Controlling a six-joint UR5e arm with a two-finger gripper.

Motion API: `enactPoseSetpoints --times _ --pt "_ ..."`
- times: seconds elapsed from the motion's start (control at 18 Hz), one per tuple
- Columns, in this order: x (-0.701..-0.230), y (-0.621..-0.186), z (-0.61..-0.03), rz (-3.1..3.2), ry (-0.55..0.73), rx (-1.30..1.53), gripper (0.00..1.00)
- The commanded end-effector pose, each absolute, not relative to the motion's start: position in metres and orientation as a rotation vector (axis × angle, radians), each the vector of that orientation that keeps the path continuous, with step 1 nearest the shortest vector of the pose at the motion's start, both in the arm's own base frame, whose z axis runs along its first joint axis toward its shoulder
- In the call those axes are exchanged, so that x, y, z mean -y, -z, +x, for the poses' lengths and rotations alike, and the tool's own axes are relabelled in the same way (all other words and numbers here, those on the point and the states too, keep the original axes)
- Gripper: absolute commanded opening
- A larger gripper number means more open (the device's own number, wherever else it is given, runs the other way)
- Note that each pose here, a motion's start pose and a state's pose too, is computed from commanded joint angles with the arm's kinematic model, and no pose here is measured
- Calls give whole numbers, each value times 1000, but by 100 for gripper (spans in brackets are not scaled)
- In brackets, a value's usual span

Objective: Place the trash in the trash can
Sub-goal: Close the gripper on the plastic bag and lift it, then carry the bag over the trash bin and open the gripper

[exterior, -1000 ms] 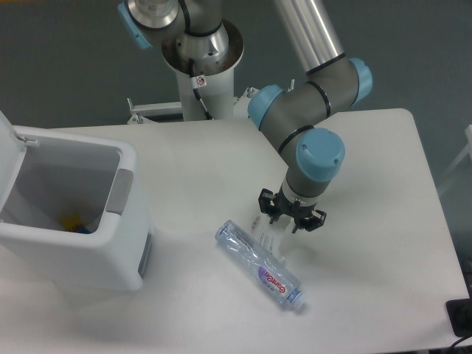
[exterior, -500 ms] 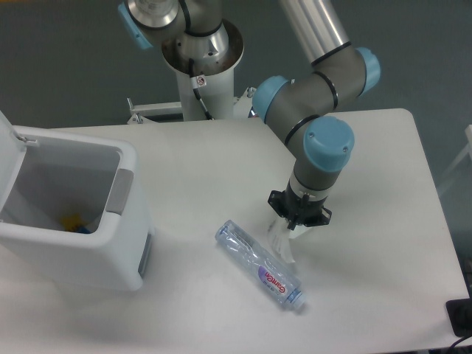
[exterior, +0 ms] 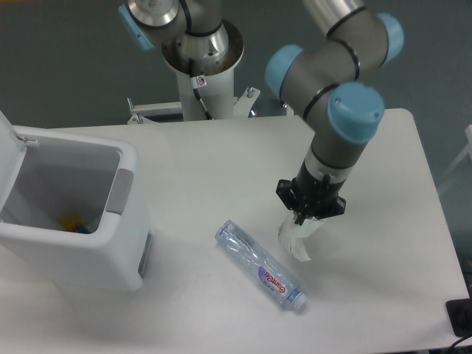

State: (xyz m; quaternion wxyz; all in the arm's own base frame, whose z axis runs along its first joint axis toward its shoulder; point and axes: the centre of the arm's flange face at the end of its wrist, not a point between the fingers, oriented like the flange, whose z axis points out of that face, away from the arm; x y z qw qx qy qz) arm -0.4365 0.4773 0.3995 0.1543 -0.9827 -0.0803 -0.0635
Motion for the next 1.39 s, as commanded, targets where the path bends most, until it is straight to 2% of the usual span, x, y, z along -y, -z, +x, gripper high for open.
enactPoseSetpoints --times 0.39,0.67,0.83,1.17,1.39 --pt "-510 -491 -389 -2626 189 279 0" --pt "-537 -534 -354 -2541 236 307 0" --pt "-532 -564 -338 -2480 261 352 0" --pt "-533 -600 -281 -2440 281 297 0" --pt "-543 -594 -232 -2470 317 237 0"
